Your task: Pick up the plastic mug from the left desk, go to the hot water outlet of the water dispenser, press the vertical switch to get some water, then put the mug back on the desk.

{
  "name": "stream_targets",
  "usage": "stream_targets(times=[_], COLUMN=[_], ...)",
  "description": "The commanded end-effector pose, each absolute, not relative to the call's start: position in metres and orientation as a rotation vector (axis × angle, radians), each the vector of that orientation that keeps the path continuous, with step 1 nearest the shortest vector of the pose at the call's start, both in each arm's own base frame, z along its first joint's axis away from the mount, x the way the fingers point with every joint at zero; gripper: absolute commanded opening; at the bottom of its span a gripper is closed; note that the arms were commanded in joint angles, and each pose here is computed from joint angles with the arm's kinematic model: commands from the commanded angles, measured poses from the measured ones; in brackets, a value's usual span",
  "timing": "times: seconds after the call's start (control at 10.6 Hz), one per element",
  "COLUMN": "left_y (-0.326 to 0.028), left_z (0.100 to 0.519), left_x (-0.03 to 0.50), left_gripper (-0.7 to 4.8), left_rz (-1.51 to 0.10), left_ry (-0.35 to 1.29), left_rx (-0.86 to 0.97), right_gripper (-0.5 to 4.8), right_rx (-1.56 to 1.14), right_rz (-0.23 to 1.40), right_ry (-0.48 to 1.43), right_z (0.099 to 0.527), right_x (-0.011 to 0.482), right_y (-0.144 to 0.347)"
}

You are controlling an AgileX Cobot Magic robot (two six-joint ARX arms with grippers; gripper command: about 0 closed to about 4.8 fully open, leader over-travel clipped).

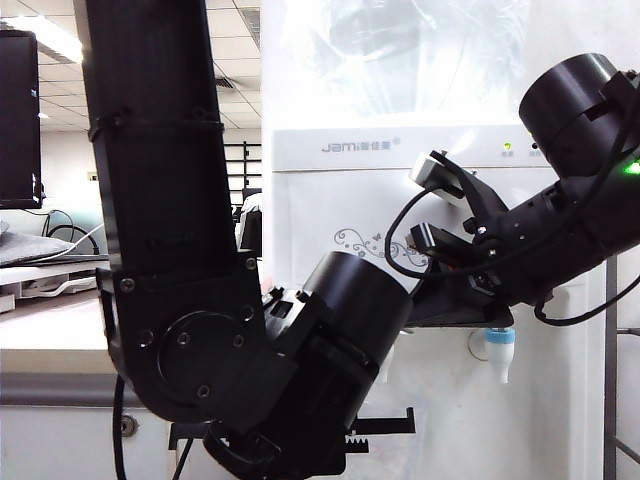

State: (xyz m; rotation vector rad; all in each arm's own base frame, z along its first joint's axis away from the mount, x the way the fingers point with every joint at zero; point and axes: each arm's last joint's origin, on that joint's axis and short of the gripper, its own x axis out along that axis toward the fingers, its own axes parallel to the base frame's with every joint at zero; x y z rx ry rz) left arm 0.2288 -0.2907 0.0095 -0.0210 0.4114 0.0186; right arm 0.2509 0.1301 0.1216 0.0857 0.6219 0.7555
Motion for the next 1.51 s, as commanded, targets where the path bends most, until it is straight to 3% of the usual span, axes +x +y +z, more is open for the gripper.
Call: stream_targets(times=[0.09,0.47,1.51], left_y=[-0.293,-0.293,-0.293], left_z=[0.013,0.013,0.013], left_x=[0.229,0.229,0.229], left_gripper=[0.03,0.03,0.03], left_rz=[0.018,0.018,0.018], left_ry=[0.393,0.392,0.393], left_rx=[-0.045,-0.045,-0.045], right_gripper=[-0.05,-0.05,-0.05], right_rx=[0.086,0.087,0.102], right_rz=[0.726,0.731,0.773], right_ry=[0.67,0.636,0.395], right_z=[0.116,0.123,0.198], right_x=[0.249,0.249,0.228], right_y=[0.128,0.129,0.119])
